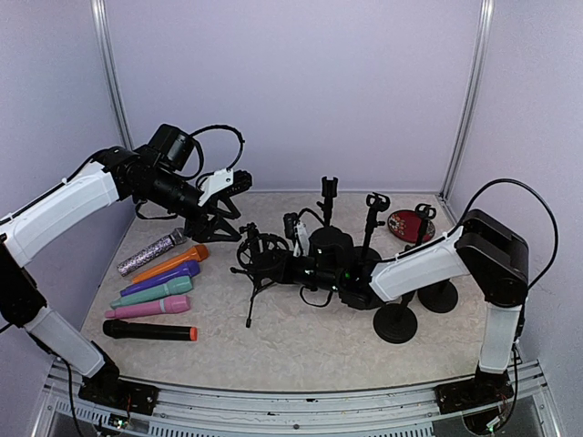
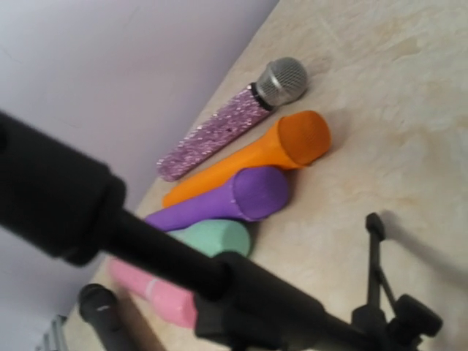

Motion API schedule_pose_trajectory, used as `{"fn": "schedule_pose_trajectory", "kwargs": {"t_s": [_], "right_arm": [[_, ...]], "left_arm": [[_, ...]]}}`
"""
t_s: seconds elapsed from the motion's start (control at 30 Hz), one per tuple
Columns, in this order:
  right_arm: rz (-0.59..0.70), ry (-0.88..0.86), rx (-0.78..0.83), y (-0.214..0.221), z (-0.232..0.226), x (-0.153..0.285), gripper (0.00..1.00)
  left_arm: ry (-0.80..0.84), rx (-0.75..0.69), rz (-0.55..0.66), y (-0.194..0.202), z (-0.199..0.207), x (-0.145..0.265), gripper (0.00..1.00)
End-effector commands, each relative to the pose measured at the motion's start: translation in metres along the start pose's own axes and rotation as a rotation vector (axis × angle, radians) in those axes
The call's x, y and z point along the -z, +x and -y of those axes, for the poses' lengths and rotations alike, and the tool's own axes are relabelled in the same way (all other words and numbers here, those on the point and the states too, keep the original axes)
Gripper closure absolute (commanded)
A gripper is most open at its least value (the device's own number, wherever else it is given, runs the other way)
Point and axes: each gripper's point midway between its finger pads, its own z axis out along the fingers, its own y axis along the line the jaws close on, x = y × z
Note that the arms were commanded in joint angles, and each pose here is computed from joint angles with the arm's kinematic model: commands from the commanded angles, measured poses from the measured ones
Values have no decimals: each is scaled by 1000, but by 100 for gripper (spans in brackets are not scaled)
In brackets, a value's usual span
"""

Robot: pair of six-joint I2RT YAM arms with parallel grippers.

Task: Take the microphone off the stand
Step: Unscrew the knob on the stand of the microphone stand.

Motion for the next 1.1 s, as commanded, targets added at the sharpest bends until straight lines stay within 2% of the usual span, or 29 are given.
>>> {"fn": "schedule_pose_trajectory", "kwargs": {"t_s": [0.0,0.17,0.4,0.53,0.77,1.07], "right_arm": [[-19,105,95,0,15,-1,81],[4,-7,41,-17,-6,10,60],[-19,-120,-143,-1,4,40,49],[-34,-180,-251,3,6,40,48],[-40,-284,-348,-5,-5,21,48],[-56,-334,-421,-6,-9,2,56]], "left_arm": [[-8,-16,21,-4,0,6,42],[-9,-16,23,-5,-1,7,43],[-16,-14,25,-5,-3,10,44],[-12,-7,24,-4,-4,8,44],[-9,-4,24,-6,-4,7,45],[-15,15,-20,13,-12,-9,46]]}}
